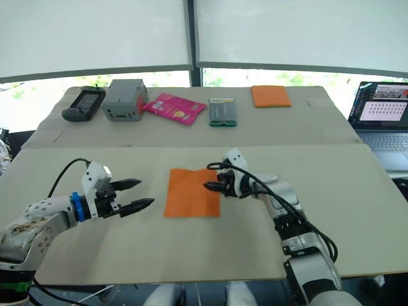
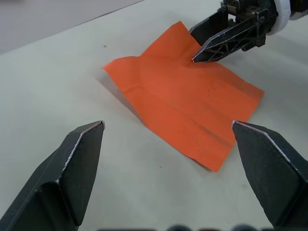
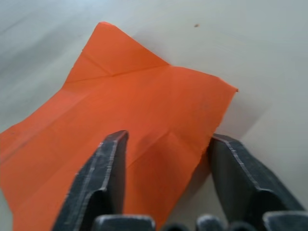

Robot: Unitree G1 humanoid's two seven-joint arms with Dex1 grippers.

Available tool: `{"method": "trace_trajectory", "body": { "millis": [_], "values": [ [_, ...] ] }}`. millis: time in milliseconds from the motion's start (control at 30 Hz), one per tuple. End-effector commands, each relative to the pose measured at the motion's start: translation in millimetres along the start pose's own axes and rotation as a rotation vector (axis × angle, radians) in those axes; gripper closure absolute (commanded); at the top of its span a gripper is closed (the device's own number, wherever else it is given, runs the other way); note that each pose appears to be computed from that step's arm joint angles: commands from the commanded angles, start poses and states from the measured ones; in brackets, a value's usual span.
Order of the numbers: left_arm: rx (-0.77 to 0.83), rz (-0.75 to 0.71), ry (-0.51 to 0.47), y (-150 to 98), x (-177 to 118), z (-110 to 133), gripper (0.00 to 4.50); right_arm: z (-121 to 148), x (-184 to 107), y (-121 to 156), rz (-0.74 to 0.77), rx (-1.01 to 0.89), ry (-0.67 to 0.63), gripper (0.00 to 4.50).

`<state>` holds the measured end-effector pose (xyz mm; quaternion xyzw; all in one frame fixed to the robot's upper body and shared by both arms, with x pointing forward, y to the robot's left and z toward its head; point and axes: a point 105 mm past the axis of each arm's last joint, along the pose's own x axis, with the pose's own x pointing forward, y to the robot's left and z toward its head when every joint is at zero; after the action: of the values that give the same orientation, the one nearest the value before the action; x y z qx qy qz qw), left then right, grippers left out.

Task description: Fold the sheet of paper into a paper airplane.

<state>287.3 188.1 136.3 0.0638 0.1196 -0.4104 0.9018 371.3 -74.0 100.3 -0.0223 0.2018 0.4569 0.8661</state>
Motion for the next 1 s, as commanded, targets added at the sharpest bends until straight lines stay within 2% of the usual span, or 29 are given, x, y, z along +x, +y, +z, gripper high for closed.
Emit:
{"method": "trace_trajectory", "body": {
  "millis": [33,133,167,300,433,633,1000],
  "values": [
    [0.020,0.014,-0.035,1.2,-3.7,7.6,0.00,11.5,-1.2,12.4,0.065,-0.009,-0.050,3.23],
    [0.015,0.006,-0.035,1.5,-2.5,5.7,0.00,13.1,-7.1,19.0,0.107,-0.001,-0.063,4.32],
    [0.012,-0.010,-0.037,-0.3,-1.7,5.5,0.00,13.4,-11.6,22.0,0.129,0.003,-0.064,4.49],
    [0.001,-0.089,-0.063,-11.2,1.3,9.5,0.00,5.8,-36.1,35.7,0.218,0.011,-0.013,4.49],
    [-0.006,-0.135,-0.069,-18.2,4.1,9.2,0.00,-6.8,-53.0,44.4,0.236,0.016,0.047,4.49],
    [-0.002,-0.156,-0.069,-23.7,11.3,6.5,0.00,-24.3,-59.4,35.2,0.123,0.072,0.070,4.49],
    [0.002,-0.180,-0.066,-27.6,13.3,4.7,0.00,-22.2,-59.6,23.0,-0.011,0.225,0.004,4.49]
  ]
}}
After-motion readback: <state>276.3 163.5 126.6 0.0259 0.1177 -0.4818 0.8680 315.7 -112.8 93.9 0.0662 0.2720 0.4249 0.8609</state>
